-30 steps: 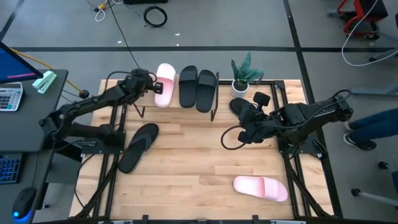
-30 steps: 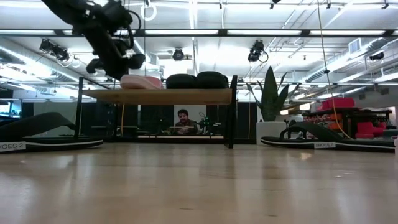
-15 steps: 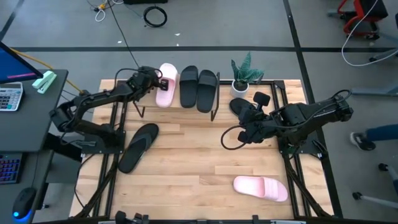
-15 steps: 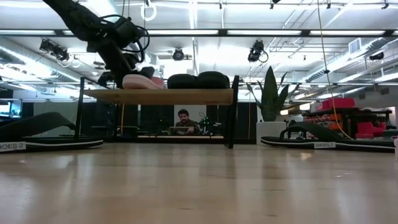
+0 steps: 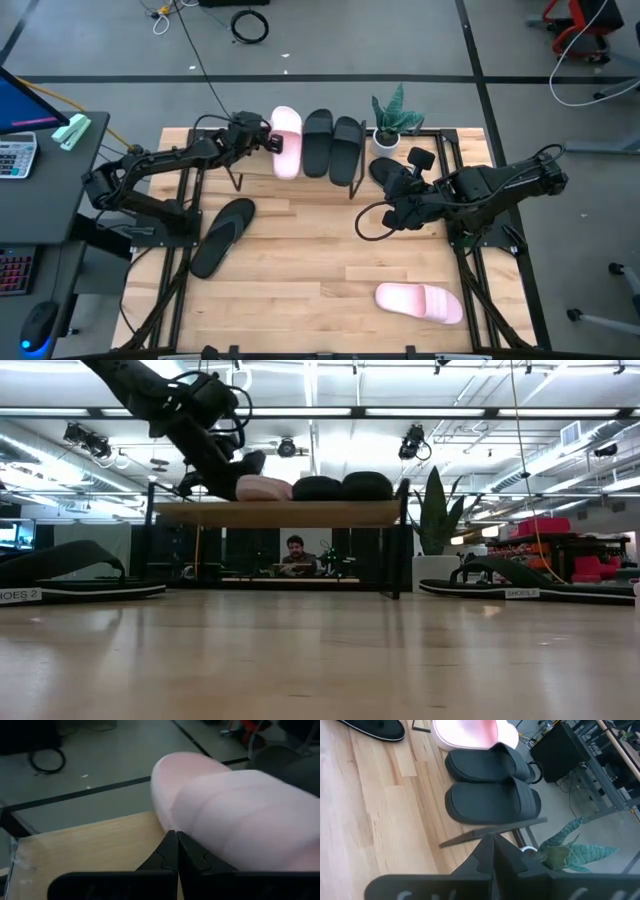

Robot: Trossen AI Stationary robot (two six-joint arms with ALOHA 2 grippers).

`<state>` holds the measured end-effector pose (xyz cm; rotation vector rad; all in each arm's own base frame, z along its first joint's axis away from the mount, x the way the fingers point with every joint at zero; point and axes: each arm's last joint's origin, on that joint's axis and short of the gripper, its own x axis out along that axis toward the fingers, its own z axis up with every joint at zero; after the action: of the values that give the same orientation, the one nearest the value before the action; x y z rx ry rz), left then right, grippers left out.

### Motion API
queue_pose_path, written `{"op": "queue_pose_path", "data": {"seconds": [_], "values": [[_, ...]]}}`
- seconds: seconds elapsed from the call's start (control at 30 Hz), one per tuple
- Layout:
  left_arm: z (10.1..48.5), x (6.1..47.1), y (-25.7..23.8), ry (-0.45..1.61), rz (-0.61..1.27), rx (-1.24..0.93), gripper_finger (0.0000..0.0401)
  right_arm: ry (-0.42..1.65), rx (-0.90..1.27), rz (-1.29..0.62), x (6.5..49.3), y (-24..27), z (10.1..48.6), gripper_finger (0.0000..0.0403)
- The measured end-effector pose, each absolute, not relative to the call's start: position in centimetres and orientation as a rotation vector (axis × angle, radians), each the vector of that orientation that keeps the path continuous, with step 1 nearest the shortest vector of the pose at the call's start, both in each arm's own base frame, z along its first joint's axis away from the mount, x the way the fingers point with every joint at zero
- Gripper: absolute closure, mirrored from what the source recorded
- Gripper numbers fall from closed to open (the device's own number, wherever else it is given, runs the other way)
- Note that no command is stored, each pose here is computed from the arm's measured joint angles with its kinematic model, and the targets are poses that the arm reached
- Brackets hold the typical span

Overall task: Pick and place slides into the shelf
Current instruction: Put the top pink slide on the shelf, then put the pink slide on the shelf

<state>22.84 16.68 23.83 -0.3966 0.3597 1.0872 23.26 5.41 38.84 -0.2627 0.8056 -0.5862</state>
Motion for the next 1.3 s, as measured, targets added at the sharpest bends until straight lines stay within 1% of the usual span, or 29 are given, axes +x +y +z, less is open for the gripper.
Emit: {"op": "queue_pose_path", "data": {"seconds": [0.27,0.43,0.57,0.73,0.87,0.97,1.1,1.3], "values": [[23.5,22.5,16.6,0.425,1.107,-0.384,0.0399,0.796,-0.202,-0.592,23.3,5.5,38.8,0.0393],[24.4,22.9,16.5,0.422,1.09,-0.357,0.0399,0.845,-0.157,-0.494,23.2,6.3,38.2,0.0399],[27.0,23.5,15.9,0.41,1.051,-0.298,0.0399,0.907,-0.073,-0.426,22.7,8.3,35.9,0.0399],[32.3,23.8,14.2,0.4,0.98,-0.232,0.0399,1.04,0.068,-0.369,20.6,12.1,31.0,0.0398],[36.2,24.2,11.8,0.417,0.879,-0.189,0.0397,1.082,0.137,-0.403,17.6,14.8,27.8,0.04],[38.0,24.8,9.2,0.453,0.724,-0.151,0.0387,1.093,0.316,-0.472,15.2,16.6,26.3,0.04],[38.4,25.8,5.5,0.466,0.519,-0.122,0.0386,1.143,0.586,-0.568,12.3,18.7,24.7,0.0401],[37.3,27.0,0.6,0.506,0.333,-0.079,0.0397,1.37,0.772,-0.721,9.3,20.8,23.0,0.0401]]}}
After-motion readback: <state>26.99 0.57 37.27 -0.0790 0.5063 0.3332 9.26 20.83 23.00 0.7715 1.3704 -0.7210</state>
